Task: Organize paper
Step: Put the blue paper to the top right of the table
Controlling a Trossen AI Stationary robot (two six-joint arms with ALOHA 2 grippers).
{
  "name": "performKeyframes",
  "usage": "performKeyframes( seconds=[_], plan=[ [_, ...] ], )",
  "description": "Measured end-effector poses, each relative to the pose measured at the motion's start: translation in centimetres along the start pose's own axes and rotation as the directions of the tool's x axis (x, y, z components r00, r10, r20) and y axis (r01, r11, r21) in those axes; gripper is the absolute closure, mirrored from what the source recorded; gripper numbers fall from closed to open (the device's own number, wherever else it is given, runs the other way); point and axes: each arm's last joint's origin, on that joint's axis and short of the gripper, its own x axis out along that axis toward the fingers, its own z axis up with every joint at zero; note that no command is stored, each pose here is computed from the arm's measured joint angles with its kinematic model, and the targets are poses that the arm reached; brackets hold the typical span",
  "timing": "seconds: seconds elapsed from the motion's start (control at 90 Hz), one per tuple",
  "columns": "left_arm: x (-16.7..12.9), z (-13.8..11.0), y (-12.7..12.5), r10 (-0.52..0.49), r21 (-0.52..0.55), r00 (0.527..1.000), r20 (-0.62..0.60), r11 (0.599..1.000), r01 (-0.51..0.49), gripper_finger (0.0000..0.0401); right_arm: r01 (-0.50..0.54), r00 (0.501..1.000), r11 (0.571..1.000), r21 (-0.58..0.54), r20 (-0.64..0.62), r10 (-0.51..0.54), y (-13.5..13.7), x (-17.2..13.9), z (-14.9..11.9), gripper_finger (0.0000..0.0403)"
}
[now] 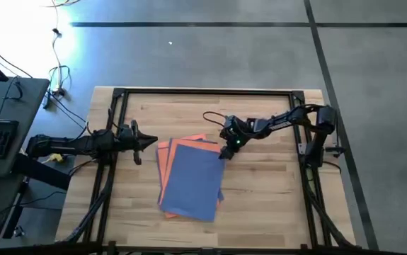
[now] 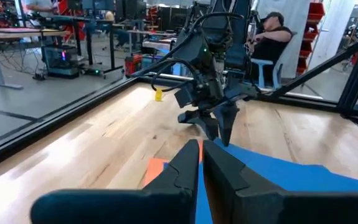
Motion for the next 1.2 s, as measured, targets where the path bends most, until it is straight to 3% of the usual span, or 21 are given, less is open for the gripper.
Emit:
performKeyframes(
  seconds=[0.111, 0.389, 0.5, 0.689, 0.8, 0.878, 0.956, 1.078, 1.2],
  plan=[
    [0.0, 0.0, 0.0, 0.000, 0.000, 1.000, 0.000, 1.000, 0.000, 0.0400, 0.006, 1.000, 1.000, -0.015, 0.004, -0.006, 0.0, 0.0, 0.0, 0.0395],
    [0.0, 0.0, 0.0, 0.000, 0.000, 1.000, 0.000, 1.000, 0.000, 0.0400, -0.046, 0.999, 0.999, -0.002, -0.012, 0.046, 1.1, -1.6, 0.0, 0.0403],
    [0.0, 0.0, 0.0, -0.001, 0.000, 1.000, 0.000, 1.000, 0.001, 0.0400, -0.051, 0.999, 0.997, -0.064, -0.021, 0.050, 2.8, -3.5, 0.7, 0.0403],
    [0.0, 0.0, 0.0, -0.001, 0.000, 1.000, -0.001, 1.000, 0.001, 0.0400, 0.047, 0.995, 0.984, -0.172, -0.075, -0.061, 5.0, -6.5, 1.7, 0.0403],
    [0.0, 0.0, 0.0, -0.001, 0.001, 1.000, -0.002, 1.000, 0.001, 0.0400, 0.223, 0.965, 0.939, -0.264, -0.074, -0.250, 6.3, -8.8, 2.5, 0.0403],
    [0.0, 0.0, 0.0, -0.001, 0.001, 1.000, -0.003, 1.000, 0.001, 0.0400, 0.391, 0.907, 0.858, -0.333, -0.018, -0.420, 7.5, -10.8, 3.6, 0.0403],
    [0.0, 0.0, 0.0, 0.000, 0.002, 1.000, -0.005, 1.000, 0.000, 0.0400, 0.573, 0.794, 0.718, -0.395, 0.051, -0.606, 8.6, -13.0, 4.5, 0.0403],
    [0.0, -0.1, 0.0, 0.000, 0.002, 1.000, -0.008, 1.000, 0.000, 0.0400, 0.816, 0.495, 0.373, -0.442, 0.199, -0.846, 9.8, -16.0, 5.8, 0.0403],
    [0.1, -0.1, 0.0, 0.000, 0.004, 1.000, -0.014, 1.000, 0.000, 0.0400, 0.907, 0.192, 0.037, -0.420, 0.332, -0.924, 11.0, -18.4, 6.8, 0.0403]
  ],
)
